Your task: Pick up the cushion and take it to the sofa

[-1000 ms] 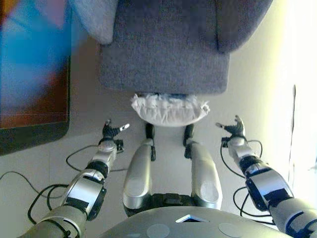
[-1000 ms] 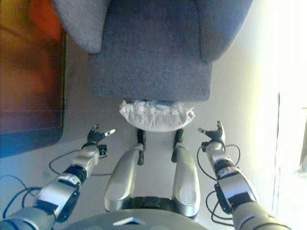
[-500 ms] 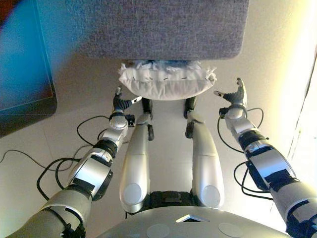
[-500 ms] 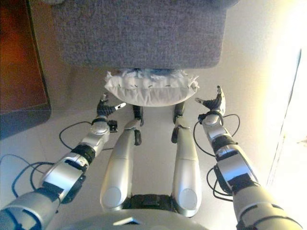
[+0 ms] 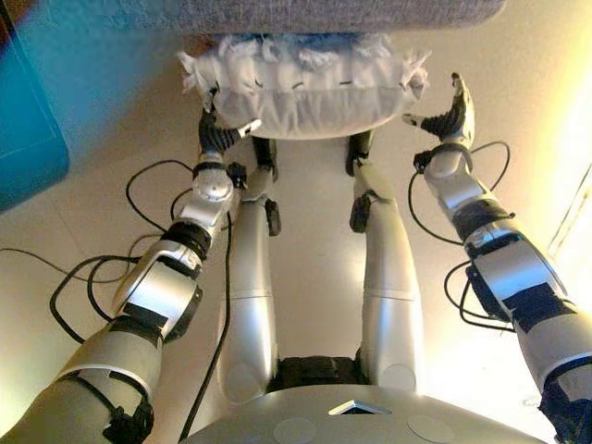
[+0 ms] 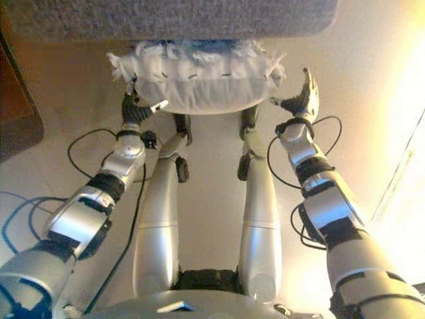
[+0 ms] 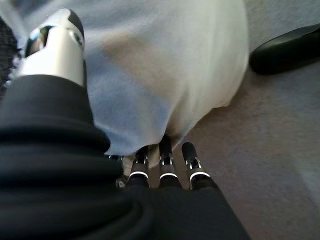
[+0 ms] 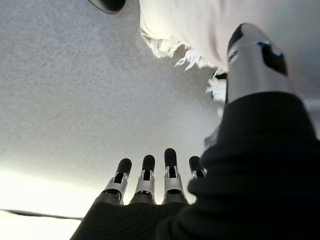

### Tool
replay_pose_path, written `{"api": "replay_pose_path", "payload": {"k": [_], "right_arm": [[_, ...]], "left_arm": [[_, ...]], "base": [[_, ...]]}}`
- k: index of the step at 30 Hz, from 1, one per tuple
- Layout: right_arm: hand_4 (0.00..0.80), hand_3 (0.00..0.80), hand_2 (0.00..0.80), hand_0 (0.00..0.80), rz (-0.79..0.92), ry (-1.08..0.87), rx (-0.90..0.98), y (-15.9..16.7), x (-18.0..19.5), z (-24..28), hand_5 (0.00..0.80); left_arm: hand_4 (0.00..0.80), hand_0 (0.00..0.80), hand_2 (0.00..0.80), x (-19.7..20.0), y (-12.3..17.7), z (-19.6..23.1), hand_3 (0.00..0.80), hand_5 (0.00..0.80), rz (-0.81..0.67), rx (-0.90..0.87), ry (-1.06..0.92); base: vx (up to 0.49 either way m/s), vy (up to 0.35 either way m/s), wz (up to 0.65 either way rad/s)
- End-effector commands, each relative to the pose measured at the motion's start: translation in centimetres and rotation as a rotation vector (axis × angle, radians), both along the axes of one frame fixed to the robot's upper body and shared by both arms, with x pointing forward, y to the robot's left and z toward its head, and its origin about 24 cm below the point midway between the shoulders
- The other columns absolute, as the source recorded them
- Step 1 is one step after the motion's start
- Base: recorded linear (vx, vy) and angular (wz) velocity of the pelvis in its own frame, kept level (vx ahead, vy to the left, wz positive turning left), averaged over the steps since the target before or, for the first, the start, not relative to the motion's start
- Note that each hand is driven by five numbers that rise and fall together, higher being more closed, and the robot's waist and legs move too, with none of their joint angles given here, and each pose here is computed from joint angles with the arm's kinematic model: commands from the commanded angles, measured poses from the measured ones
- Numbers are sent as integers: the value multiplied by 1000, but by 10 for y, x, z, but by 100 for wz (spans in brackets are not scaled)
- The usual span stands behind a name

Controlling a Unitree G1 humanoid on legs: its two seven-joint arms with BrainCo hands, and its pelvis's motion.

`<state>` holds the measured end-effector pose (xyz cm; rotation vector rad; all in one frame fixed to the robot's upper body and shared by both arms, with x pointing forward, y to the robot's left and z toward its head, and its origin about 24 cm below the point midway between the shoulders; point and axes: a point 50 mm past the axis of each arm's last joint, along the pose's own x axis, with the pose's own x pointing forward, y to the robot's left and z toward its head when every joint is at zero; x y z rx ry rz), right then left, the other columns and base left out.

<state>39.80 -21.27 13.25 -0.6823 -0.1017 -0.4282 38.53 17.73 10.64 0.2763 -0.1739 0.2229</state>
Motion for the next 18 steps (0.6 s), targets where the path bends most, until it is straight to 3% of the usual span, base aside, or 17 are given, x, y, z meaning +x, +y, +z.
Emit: {"api": "replay_pose_path", "payload": {"k": [1,8,10,11,12,14,15,16,17,18], "right_arm": [[0,0,0,0,93,-74,-95,6,3,20,0],[0,0,0,0,262,-124,-150,31,12,52,0],[0,0,0,0,363,-142,-157,42,14,65,0],[0,0,0,0,514,-169,-75,59,13,74,0],[0,0,0,0,499,-144,-95,70,16,74,0],[0,0,0,0,603,-120,-75,57,15,84,0],[0,0,0,0,693,-117,-54,54,10,91,0],[0,0,0,0,758,-105,-56,42,4,92,0],[0,0,0,0,823,-100,-56,27,-2,99,0],[0,0,0,0,854,-101,-57,24,-5,102,0]], "left_arm": [[0,0,0,4,-5,15,0,0,-30,-44,-58],[0,0,0,13,-12,46,0,0,-144,-54,-128],[0,0,0,16,-18,59,0,0,-229,-65,-146],[0,0,0,18,-24,65,0,0,-280,-79,-152],[0,0,0,19,-32,69,0,0,-324,-90,-150],[0,0,0,19,-39,78,0,0,-427,-128,-146],[0,0,0,13,-42,94,0,0,-496,-62,-256],[0,0,0,18,-4,118,0,0,-533,-107,-239],[0,0,0,17,8,127,0,0,-680,-229,-231],[0,0,0,16,8,123,0,0,-704,-230,-230]], "base": [[-19,10,-5],[0,5,3],[8,-12,5],[23,-7,8],[27,-5,10],[16,-27,6],[26,13,7],[45,67,11],[45,91,15],[34,46,10]]}}
